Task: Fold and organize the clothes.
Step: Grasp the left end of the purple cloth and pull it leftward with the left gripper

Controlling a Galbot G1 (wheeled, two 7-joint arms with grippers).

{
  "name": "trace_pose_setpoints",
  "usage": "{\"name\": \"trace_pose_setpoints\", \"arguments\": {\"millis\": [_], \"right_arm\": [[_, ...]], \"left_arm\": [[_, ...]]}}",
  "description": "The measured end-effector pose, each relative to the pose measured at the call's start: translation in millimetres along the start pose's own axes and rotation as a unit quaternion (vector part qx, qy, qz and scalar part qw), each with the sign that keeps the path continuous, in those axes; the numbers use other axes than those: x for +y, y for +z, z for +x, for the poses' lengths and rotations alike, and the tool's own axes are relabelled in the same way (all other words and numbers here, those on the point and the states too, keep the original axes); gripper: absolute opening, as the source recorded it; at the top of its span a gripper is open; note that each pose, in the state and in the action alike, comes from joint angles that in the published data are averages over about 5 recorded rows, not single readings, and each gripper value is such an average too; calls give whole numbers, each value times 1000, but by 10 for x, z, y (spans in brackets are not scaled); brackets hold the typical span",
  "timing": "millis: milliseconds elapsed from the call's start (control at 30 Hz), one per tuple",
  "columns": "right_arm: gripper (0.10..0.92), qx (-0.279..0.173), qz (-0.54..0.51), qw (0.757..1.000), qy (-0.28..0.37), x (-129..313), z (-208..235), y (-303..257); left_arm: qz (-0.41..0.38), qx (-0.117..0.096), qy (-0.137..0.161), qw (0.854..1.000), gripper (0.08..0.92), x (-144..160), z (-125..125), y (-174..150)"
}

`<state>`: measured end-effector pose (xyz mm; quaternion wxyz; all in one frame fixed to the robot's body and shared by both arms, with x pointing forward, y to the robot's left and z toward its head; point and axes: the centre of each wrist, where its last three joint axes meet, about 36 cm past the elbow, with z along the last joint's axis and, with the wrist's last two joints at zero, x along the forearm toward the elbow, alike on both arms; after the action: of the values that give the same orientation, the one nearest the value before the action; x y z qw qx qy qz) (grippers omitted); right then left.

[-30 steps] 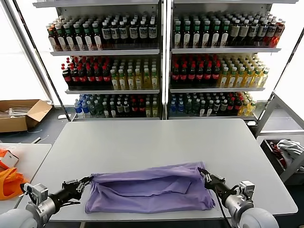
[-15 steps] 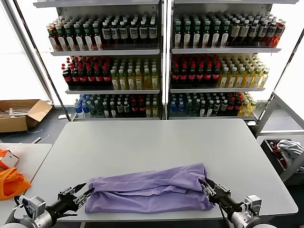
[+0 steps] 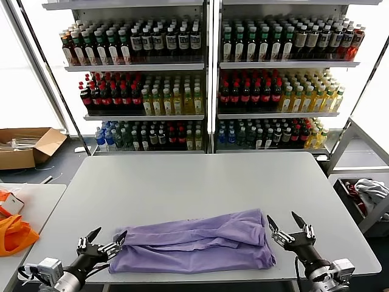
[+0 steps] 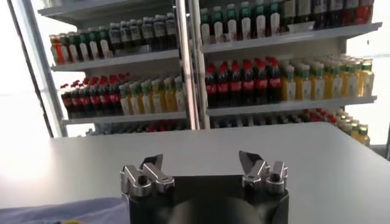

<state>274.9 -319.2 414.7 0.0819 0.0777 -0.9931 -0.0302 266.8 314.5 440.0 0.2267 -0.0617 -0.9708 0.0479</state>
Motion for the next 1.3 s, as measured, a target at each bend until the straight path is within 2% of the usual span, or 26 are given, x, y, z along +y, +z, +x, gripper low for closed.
{"name": "trace_pose_setpoints", "arguments": {"millis": [267, 433, 533, 933, 1300], "right_arm": [[823, -13, 8, 1000, 15, -30, 86, 102], [823, -20, 10, 1000, 17, -39, 100, 110], [823, -22, 9, 1000, 18, -46, 104, 111], [823, -26, 8, 999, 22, -84, 92, 97], [823, -34, 11, 999, 23, -194, -2, -16]], "left_arm": [[46, 4, -37, 998, 823, -276, -120, 277], [60, 15, -53, 997, 818, -390, -200, 448], [65, 20, -57, 996, 779, -442, -241, 523], [71, 25, -67, 995, 439, -494, -331, 710], [69, 17, -55, 996, 129, -425, -425, 711]]}}
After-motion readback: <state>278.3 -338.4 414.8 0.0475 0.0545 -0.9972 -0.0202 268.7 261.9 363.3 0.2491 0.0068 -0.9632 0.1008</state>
